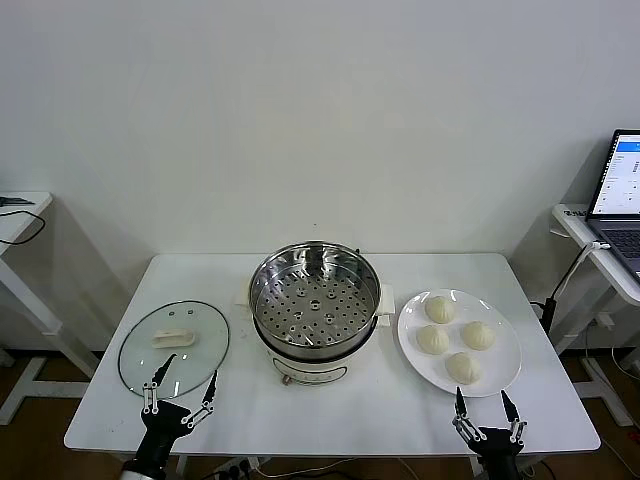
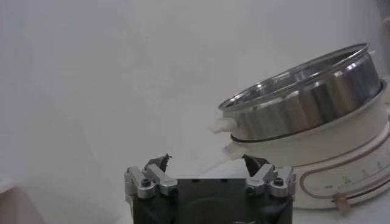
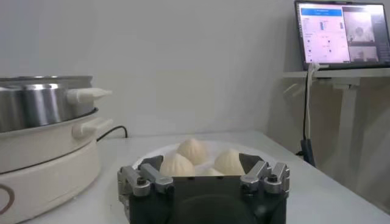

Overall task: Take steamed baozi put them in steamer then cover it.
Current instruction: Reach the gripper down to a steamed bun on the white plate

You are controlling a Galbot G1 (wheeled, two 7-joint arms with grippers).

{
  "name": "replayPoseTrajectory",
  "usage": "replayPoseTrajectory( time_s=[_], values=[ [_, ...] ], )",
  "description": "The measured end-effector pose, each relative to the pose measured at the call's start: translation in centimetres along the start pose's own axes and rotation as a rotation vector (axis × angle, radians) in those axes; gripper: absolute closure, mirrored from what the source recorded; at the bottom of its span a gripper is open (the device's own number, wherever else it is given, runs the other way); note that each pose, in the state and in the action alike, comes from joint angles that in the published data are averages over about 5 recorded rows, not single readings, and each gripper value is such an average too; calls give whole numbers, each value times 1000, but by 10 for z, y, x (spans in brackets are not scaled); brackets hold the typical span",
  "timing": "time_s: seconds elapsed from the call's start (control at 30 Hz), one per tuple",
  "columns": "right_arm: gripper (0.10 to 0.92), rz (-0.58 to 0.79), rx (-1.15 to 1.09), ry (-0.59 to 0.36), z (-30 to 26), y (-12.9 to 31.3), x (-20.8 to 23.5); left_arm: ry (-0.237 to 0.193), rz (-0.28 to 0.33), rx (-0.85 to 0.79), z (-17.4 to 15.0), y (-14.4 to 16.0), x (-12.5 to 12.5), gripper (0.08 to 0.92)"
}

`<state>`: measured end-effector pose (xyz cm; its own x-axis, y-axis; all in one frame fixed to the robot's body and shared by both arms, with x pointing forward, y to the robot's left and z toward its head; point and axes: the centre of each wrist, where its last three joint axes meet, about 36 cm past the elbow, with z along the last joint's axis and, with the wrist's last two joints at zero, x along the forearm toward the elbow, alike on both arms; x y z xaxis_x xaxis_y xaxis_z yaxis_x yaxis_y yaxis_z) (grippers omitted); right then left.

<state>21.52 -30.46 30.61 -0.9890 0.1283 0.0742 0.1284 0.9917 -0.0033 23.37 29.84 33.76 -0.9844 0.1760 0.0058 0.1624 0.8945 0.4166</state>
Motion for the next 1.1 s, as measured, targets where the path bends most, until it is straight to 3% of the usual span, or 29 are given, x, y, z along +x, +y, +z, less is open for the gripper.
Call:
replayPoseTrajectory(
  time_s=[0.27,0.7,0.87,1.1],
  values=[
    [200,13,42,-14,-24,-14,-51,-14,-8,1,-5,-1,0,177],
    [200,-50,66,-34,-96,-33,-216,-35,-35,3,-17,0,-2,177],
    [200,-184,152,-3,-123,-44,-273,-37,-41,4,-19,0,-3,177],
    [200,-502,396,75,-159,-61,-336,-36,-47,6,-19,1,-5,177]
  ],
)
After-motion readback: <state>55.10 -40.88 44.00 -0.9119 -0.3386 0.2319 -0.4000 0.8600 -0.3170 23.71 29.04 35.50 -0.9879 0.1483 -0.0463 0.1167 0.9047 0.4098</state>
